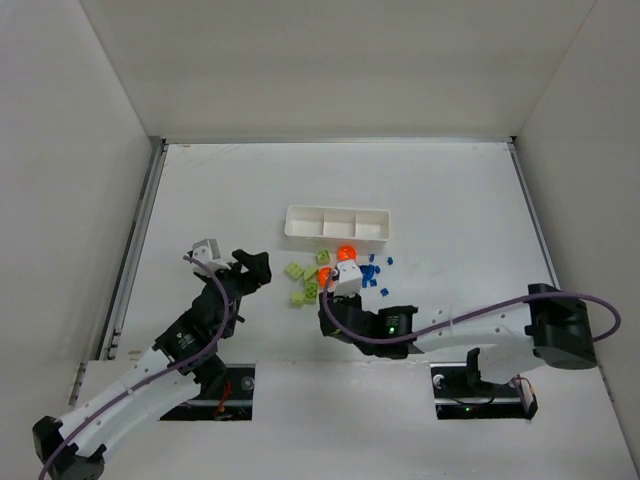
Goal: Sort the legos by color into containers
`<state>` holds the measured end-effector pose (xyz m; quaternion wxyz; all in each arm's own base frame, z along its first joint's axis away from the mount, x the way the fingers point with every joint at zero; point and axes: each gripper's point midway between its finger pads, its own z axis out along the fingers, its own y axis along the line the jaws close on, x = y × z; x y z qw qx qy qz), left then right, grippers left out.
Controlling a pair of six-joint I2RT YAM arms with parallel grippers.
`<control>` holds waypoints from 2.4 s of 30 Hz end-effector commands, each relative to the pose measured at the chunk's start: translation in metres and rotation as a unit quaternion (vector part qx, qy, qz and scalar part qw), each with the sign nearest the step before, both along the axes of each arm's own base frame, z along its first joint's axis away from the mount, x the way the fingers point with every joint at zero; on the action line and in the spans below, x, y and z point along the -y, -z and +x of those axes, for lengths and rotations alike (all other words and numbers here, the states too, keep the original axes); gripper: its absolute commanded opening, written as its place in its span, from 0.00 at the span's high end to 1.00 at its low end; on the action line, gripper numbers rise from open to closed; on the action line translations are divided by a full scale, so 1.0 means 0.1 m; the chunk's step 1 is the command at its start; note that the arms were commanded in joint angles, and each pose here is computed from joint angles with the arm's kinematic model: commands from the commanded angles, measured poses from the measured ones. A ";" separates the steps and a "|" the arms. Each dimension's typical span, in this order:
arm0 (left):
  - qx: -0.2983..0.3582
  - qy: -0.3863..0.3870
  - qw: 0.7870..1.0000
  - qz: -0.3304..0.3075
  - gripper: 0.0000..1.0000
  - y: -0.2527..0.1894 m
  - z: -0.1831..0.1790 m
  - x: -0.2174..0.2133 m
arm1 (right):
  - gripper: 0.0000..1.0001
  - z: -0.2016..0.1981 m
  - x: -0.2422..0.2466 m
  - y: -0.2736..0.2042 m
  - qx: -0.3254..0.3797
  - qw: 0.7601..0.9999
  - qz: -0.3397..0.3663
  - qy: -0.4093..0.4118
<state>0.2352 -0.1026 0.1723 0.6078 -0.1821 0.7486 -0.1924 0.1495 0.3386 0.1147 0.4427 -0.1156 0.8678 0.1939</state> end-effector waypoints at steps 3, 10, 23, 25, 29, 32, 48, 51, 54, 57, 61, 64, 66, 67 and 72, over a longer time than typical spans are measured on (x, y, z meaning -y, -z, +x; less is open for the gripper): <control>-0.006 -0.011 1.000 0.001 0.87 0.08 -0.05 -0.09 | 0.34 0.04 -0.52 0.08 0.000 1.000 0.030 0.008; -0.038 -0.060 0.997 -0.002 0.80 0.43 -0.02 -0.33 | 0.23 0.23 -0.78 0.43 -0.005 0.999 0.029 0.030; -0.022 -0.080 0.996 0.021 0.65 0.44 -0.04 -0.37 | 0.31 0.69 -0.91 0.62 0.002 0.994 0.041 0.100; -0.018 -0.087 0.996 0.019 0.64 0.43 -0.05 -0.40 | 0.35 0.75 -0.88 0.64 0.012 0.992 0.037 0.117; -0.010 -0.089 0.996 0.011 0.62 0.41 -0.06 -0.41 | 0.59 0.77 -0.85 0.70 0.011 0.991 0.036 0.132; -0.011 -0.087 0.996 0.011 0.61 0.41 -0.06 -0.41 | 0.69 0.70 -0.88 0.54 0.009 0.991 0.053 0.123; -0.023 0.091 0.995 0.046 0.50 0.52 -0.09 0.51 | 0.73 1.60 0.59 -0.69 0.095 0.974 0.104 0.180; -0.032 0.127 0.989 0.070 0.46 0.60 -0.12 0.74 | 0.72 1.96 0.89 -0.61 0.101 0.969 0.079 0.212; -0.043 0.157 0.981 0.108 0.44 0.69 -0.16 0.98 | 0.72 2.23 1.05 -0.50 0.102 0.967 0.043 0.230; -0.050 0.167 0.976 0.128 0.44 0.75 -0.17 1.08 | 0.71 2.38 1.14 -0.45 0.102 0.964 0.027 0.242; -0.062 0.177 0.971 0.147 0.43 0.81 -0.18 1.23 | 0.58 2.54 1.18 -0.36 0.103 0.963 0.003 0.250; -0.061 0.170 0.971 0.158 0.43 0.80 -0.17 1.26 | 0.43 2.56 1.16 -0.41 0.110 0.962 0.010 0.249; -0.060 0.159 0.971 0.168 0.42 0.80 -0.15 1.26 | 0.34 2.53 1.15 -0.49 0.117 0.962 0.023 0.247; -0.060 0.155 0.971 0.169 0.42 0.81 -0.14 1.26 | 0.31 2.51 1.17 -0.54 0.122 0.961 0.027 0.247; -0.086 0.136 0.969 0.187 0.46 0.93 -0.08 1.31 | 0.25 2.30 1.21 -0.72 0.135 0.960 0.042 0.240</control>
